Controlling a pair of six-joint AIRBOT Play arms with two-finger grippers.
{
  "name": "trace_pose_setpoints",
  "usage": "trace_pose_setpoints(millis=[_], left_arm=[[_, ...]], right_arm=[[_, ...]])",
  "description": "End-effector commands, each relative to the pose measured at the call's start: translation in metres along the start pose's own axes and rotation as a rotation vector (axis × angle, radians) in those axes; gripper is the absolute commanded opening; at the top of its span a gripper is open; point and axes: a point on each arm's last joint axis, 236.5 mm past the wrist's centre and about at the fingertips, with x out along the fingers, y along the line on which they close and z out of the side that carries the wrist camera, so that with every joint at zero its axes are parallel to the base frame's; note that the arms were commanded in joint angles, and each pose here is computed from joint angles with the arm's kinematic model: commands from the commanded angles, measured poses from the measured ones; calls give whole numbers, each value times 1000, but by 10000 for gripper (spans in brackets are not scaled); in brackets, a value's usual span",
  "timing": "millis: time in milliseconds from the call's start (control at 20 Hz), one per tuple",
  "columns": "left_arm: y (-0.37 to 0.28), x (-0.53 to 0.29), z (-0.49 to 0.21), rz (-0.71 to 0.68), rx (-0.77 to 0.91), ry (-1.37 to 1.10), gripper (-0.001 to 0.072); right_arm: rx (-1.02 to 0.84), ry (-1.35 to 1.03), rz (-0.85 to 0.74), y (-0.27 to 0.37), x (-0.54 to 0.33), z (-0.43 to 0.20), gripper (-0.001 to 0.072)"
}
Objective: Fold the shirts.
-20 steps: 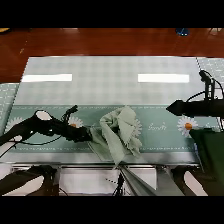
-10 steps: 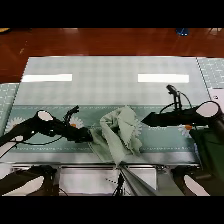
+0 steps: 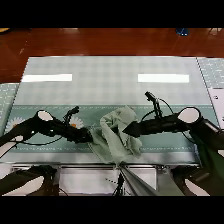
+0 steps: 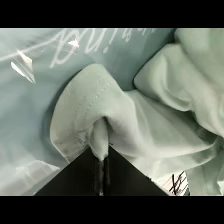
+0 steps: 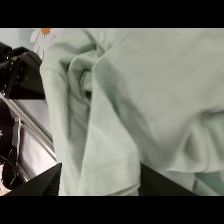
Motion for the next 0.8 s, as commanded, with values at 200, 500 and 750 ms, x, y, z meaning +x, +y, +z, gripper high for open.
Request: trace_pose_setpoints(millis=[200, 500, 750], left_arm=[[-2, -2, 2, -1, 9, -6, 28], [-83, -93, 58, -60, 264, -258, 27], [-199, -321, 71, 48, 580, -907, 27]], right_arm=[[-16, -84, -120, -20, 7, 17, 25], [-205, -215, -132, 21, -41, 57, 30], [-325, -710, -428, 54, -229, 136, 29]])
